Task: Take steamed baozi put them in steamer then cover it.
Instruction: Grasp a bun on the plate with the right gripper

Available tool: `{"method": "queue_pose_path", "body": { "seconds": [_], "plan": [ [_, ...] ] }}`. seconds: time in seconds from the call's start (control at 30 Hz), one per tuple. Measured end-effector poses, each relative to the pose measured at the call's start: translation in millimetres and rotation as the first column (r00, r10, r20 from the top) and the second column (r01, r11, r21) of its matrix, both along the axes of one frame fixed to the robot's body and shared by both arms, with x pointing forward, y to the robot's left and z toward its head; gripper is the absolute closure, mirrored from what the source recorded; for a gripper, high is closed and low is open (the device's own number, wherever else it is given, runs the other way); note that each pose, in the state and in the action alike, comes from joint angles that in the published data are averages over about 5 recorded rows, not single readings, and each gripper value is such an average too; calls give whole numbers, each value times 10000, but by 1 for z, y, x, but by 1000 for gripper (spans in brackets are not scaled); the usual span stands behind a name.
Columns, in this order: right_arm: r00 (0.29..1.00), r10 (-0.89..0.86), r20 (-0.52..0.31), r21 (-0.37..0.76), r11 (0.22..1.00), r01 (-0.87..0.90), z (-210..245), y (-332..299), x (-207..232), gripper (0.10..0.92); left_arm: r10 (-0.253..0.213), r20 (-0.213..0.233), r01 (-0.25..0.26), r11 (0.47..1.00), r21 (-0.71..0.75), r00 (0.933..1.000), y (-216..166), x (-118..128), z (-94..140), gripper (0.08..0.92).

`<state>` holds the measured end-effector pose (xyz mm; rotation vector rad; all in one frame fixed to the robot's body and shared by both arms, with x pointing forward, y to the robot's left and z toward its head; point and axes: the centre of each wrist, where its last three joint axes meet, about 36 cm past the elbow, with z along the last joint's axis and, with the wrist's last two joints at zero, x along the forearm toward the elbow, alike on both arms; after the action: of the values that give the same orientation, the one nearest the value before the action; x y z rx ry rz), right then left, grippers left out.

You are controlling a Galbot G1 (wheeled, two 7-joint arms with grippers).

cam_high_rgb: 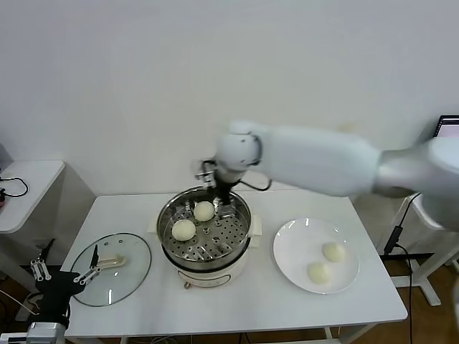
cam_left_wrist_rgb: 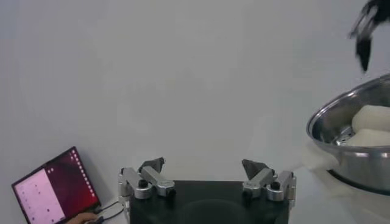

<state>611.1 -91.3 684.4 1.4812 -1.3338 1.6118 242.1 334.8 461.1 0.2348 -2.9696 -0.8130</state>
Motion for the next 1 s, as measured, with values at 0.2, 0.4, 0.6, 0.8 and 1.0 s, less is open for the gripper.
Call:
{"method": "queue_pose_path", "body": {
  "seconds": [0.2,0.4,0.6,0.8,1.0],
  "plan": [
    [9998,-175,-35,-316,9993,174,-12,-79,-13,199,-91,-46,91,10000,7,9999,-6,-2,0,177],
    [9980,-593,-212,-498,9971,582,-46,-147,-28,200,-103,-172,103,9999,24,9998,-8,-6,-2,177],
    [9943,-994,-377,-636,9933,969,-82,-193,-46,200,-83,-250,85,9999,81,9997,-10,-8,-4,177],
    [9899,-1232,-706,-880,9892,1168,-121,-218,-63,200,-45,-358,49,9999,124,9993,-9,-9,-7,177],
    [9853,-1421,-945,-1181,9844,1306,-153,-229,-74,199,-25,-405,30,9999,136,9992,-8,-10,-8,177]
  ]
}}
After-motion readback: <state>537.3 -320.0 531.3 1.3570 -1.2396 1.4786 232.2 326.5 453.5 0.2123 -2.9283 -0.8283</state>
